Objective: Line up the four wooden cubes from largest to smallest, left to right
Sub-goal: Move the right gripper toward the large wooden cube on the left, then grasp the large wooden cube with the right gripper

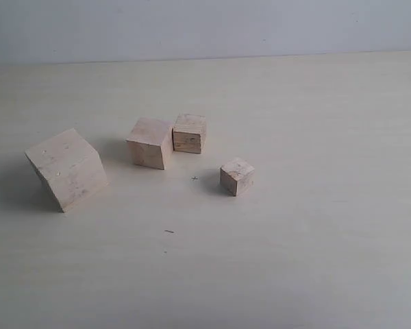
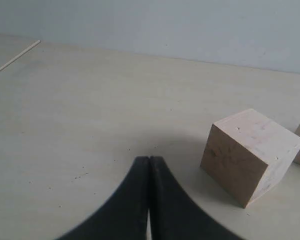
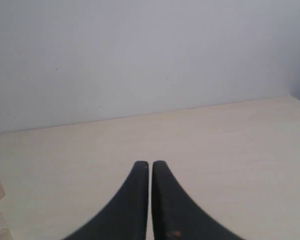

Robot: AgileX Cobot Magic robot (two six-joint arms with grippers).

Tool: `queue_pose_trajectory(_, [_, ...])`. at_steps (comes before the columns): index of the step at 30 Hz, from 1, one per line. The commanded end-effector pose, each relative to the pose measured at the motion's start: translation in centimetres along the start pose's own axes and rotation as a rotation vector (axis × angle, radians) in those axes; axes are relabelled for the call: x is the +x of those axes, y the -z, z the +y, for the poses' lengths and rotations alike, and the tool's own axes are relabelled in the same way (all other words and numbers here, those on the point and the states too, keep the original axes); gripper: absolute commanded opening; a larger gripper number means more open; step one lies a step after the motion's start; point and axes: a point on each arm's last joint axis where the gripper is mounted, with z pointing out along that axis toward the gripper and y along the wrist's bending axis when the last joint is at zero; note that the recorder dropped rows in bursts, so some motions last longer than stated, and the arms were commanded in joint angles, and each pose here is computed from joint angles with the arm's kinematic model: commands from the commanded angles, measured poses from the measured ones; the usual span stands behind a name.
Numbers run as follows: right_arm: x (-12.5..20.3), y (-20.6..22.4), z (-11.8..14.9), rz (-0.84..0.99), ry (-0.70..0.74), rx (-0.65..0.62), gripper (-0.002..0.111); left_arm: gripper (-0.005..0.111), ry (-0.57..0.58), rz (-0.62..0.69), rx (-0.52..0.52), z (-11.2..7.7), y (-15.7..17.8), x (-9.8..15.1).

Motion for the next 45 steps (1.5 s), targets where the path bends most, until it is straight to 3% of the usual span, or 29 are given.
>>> queue_pose_trajectory(1, [0.1,0.0,0.0,-0.005,0.002,0.004,0.003,0.0,-0.005,-0.008,0.005,0.0,0.1,-0.1])
queue_pose_trajectory(10, [-0.7,0.0,0.0,-0.088,0.005,-0.004,0.003,0.0,-0.005,-0.008,0.005,0.0,0.1,-0.1])
queue_pose_trajectory(14, [-1.0,0.1,0.1,-0.129,-0.06,-0.013,0.003,0.0,-0.005,-0.008,0.005,0.0,0.1,-0.1])
queue_pose_trajectory(19, [-2.9,0.5,0.2,-0.32,-0.172,-0.05,0.003,0.0,-0.005,-0.008,0.005,0.0,0.1,-0.1])
queue_pose_trajectory(25, [-9.6,1.8,1.1,-0.474,-0.171,-0.082,0.0,0.0,-0.005,-0.008,0.005,0.0,0.1,-0.1])
queue_pose_trajectory(29, [-13.2,-1.5,1.6,-0.323,-0.164,-0.057,0.0,0.0,-0.005,-0.008,0.005,0.0,0.1,-0.1])
queue_pose_trajectory(35, [-13.8,-11.3,3.5,0.253,-0.109,-0.047,0.0,0.0,-0.005,-0.008,0.005,0.0,0.1,-0.1])
queue_pose_trajectory(39, [-10.6,-17.3,9.0,0.517,-0.011,-0.238,0.0,0.0,-0.005,-0.008,0.005,0.0,0.1,-0.1])
queue_pose_trajectory(45, [-4.0,-20.9,19.7,0.74,0.159,-0.5,0.0,0.0,-0.005,-0.008,0.005,0.0,0.1,-0.1])
